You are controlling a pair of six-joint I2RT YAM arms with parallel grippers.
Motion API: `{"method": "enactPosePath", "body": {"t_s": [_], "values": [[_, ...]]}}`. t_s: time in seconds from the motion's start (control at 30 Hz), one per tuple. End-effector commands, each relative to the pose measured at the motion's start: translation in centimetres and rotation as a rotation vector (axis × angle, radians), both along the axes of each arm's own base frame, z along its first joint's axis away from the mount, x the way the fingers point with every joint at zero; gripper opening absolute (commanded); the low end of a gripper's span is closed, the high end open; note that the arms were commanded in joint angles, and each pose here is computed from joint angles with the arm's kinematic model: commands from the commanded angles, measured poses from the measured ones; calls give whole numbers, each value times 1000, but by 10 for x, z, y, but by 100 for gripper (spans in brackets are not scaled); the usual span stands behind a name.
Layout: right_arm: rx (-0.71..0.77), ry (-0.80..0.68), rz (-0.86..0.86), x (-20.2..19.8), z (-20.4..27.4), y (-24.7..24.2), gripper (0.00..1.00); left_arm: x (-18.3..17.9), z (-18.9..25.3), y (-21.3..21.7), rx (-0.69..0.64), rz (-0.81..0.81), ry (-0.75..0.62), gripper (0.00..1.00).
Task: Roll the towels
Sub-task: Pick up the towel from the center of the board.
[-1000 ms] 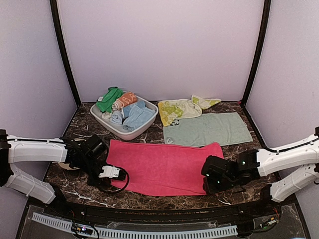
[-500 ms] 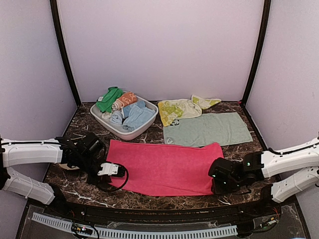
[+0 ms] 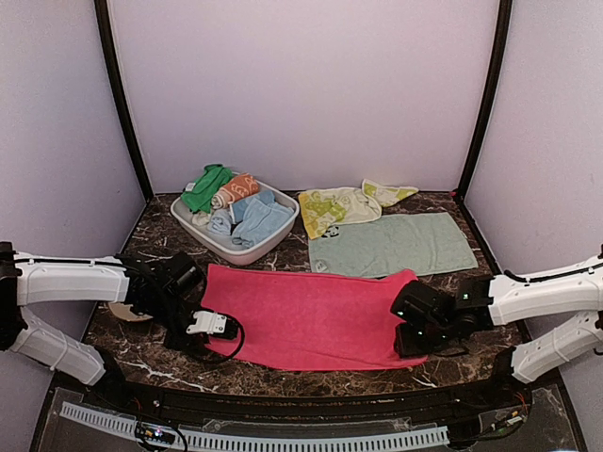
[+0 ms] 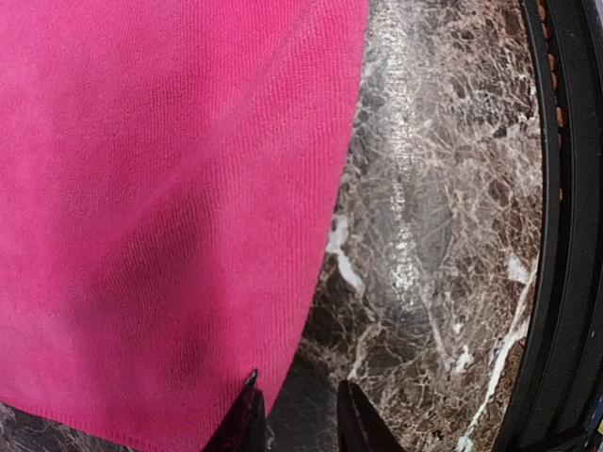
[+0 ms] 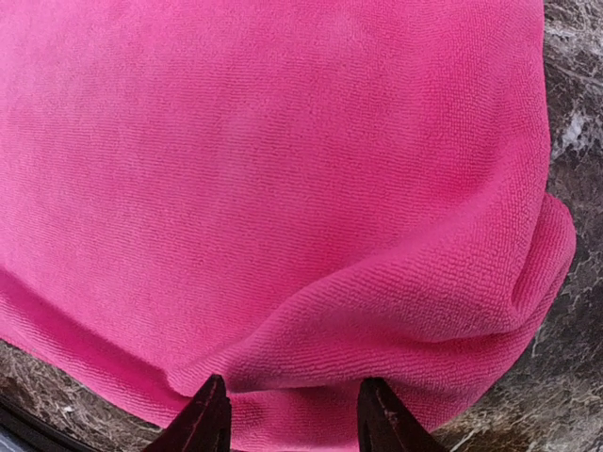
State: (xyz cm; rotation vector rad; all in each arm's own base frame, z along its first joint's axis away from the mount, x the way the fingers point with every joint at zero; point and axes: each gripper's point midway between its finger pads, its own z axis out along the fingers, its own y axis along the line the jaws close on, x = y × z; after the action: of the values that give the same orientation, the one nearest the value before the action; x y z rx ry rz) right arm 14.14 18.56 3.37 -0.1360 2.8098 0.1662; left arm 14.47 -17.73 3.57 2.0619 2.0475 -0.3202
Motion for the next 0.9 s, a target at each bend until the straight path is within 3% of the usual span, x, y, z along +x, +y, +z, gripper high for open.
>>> {"method": "enactPosePath", "body": {"t_s": [0.0, 0.2, 0.43, 0.7, 0.87], "values": [[32, 2, 1, 2, 7, 0, 46, 13, -4, -5, 5, -29, -56, 30], [33, 15, 5, 0, 4, -3, 47, 18, -18, 1, 42, -45, -89, 28], [-3, 53, 0, -9, -2, -15, 49, 12, -24, 6, 49, -44, -76, 0], [-51, 54, -61, -17, 1, -41, 51, -13, 27, -4, -62, -53, 10, 0], [-47, 53, -57, -14, -4, -35, 52, -26, 43, 4, -59, -40, 44, 0]]}}
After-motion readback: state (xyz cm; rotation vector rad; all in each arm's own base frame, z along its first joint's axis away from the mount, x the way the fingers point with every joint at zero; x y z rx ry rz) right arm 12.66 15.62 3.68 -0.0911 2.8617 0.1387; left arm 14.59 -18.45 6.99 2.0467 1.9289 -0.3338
